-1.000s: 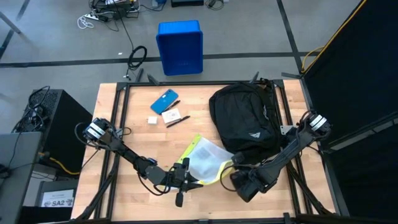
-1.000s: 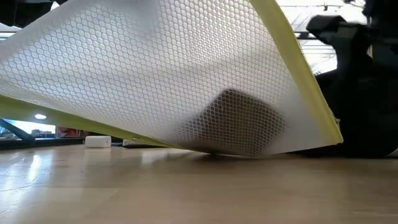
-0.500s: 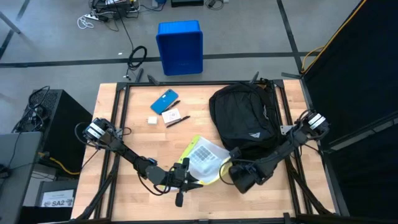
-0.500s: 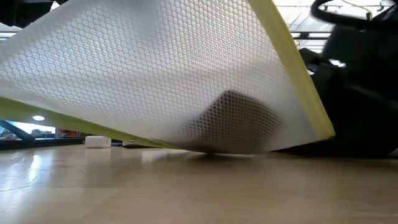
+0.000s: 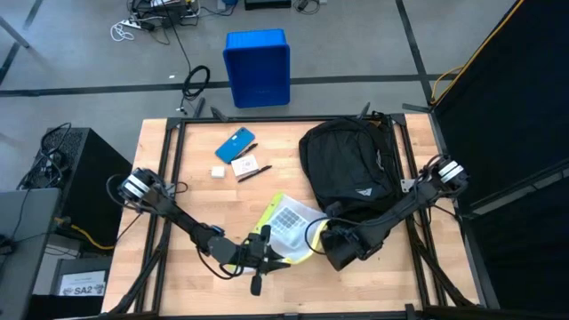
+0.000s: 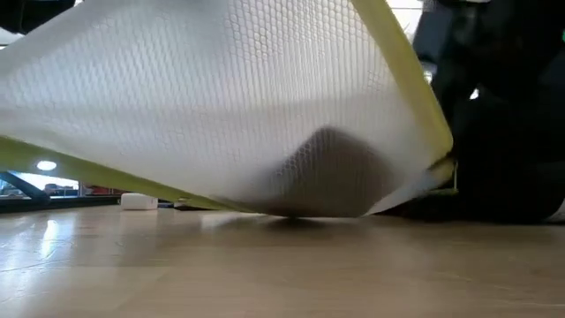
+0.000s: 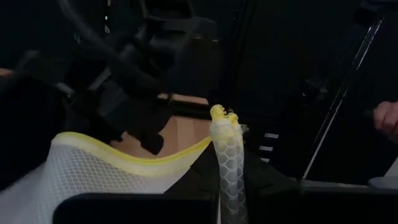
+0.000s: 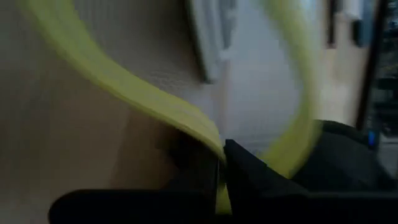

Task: Unpack backpack
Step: Put the bottom black pen into the white zip bag

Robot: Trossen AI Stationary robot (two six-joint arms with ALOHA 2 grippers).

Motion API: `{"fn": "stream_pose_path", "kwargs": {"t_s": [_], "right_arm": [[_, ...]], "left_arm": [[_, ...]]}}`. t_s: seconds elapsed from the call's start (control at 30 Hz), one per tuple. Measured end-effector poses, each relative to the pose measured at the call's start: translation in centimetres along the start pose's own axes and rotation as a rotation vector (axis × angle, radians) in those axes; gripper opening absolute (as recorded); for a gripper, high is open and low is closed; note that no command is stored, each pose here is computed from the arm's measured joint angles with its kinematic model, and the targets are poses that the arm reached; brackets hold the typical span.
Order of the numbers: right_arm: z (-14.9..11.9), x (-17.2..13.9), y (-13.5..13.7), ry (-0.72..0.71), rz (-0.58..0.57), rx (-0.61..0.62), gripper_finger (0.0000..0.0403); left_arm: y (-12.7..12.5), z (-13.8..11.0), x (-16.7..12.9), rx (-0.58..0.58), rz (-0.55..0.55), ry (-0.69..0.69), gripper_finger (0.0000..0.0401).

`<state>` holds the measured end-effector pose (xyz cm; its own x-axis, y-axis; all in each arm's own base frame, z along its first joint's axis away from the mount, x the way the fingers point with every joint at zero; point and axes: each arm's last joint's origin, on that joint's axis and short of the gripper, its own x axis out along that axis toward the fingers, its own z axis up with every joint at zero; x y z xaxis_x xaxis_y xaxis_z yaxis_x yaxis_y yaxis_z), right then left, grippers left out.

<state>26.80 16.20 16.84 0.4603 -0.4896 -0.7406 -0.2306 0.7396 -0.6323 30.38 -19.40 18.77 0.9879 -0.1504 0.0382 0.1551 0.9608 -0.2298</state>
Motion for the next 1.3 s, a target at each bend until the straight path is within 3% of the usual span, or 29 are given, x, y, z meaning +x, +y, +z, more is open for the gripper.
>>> {"fn": "stream_pose_path", "kwargs": {"t_s": [0.27, 0.7, 0.93, 1.1, 1.2, 1.3], "right_arm": [[3.0, -6.5, -2.6, -0.017, -0.033, 0.043, 0.0000], [6.8, -14.3, -8.5, -0.191, 0.073, 0.197, 0.0000], [6.8, -13.2, -9.4, -0.139, 0.121, 0.261, 0.0000], [6.0, -11.0, -8.0, -0.049, 0.159, 0.302, 0.0000], [4.9, -10.0, -6.4, 0.001, 0.102, 0.305, 0.0000], [3.5, -11.0, -5.4, -0.029, 0.033, 0.330, 0.0000]], "left_arm": [[-0.9, 3.5, -1.6, 0.095, 0.097, -0.032, 0.0000], [-1.4, 8.3, -4.8, 0.225, 0.257, -0.036, 0.0000], [-1.2, 8.8, -5.1, 0.245, 0.278, -0.036, 0.0000], [-1.1, 8.5, -5.1, 0.239, 0.282, -0.011, 0.0000], [-1.1, 8.5, -5.1, 0.239, 0.286, -0.010, 0.0000], [-1.1, 8.4, -5.1, 0.239, 0.287, -0.009, 0.0000]]}}
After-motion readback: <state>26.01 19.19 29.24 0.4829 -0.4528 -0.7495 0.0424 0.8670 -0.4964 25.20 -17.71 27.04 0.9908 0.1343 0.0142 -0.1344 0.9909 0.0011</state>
